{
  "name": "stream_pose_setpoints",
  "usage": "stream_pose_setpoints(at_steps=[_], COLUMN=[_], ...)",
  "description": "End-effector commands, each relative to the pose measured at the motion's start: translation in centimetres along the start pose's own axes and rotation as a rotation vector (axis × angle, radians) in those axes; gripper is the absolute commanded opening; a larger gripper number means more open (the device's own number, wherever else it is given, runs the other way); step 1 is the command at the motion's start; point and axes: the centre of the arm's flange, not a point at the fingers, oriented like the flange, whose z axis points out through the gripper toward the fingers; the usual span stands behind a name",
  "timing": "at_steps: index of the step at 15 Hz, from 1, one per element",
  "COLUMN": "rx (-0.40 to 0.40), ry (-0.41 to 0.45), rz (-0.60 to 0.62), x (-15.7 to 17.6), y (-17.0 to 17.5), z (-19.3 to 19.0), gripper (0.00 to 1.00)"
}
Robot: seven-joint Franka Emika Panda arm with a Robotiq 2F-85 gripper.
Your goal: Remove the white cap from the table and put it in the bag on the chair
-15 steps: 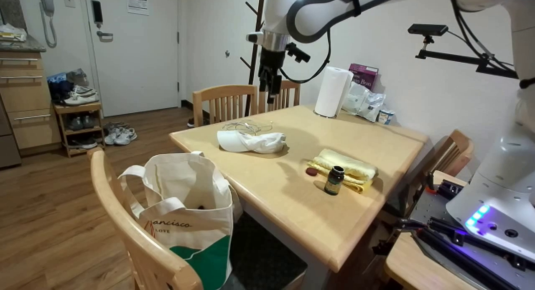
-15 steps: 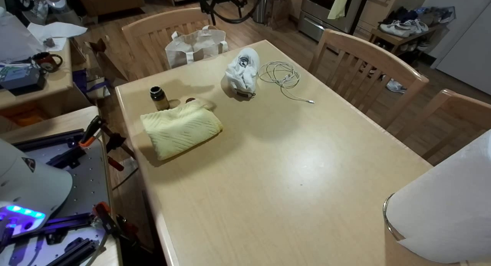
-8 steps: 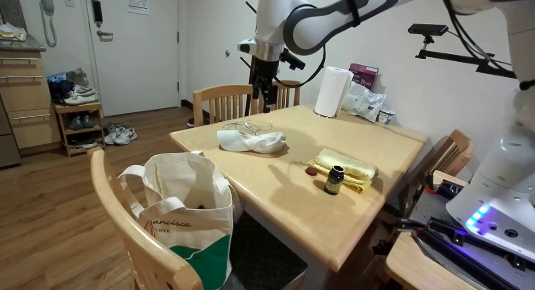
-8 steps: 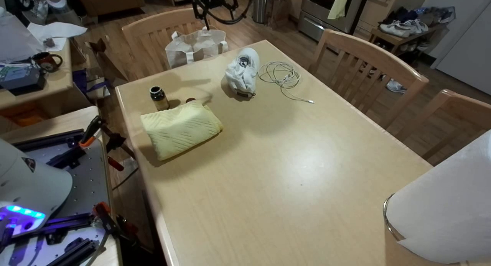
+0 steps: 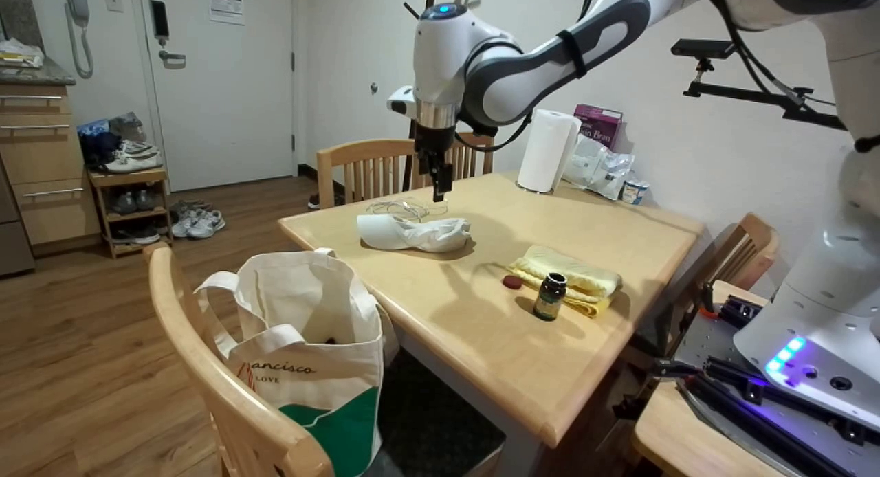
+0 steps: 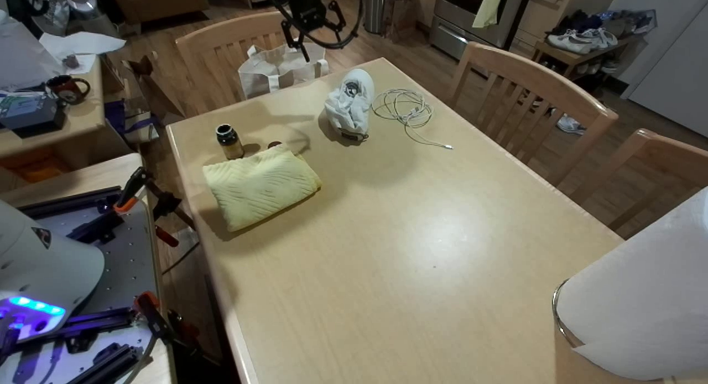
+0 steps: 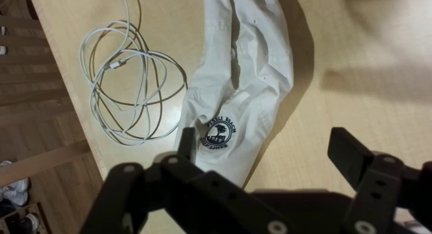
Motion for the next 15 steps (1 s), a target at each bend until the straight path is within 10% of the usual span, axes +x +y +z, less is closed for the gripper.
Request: stream_pose_setpoints(at_steps=[1, 7, 11, 15], rx=[-0.018, -0.017, -0.206, -0.219], ry=[-0.022, -0.07, -0.115, -0.114], rz=[0.052, 0.06, 0.149, 0.169], x=[2.3, 3.3, 3.8, 4.6], y=[-4.0, -6.4, -5.4, -5.6], z=[2.8, 5.2, 5.9, 6.8], gripper=[1.0, 1.0, 1.0, 1.0])
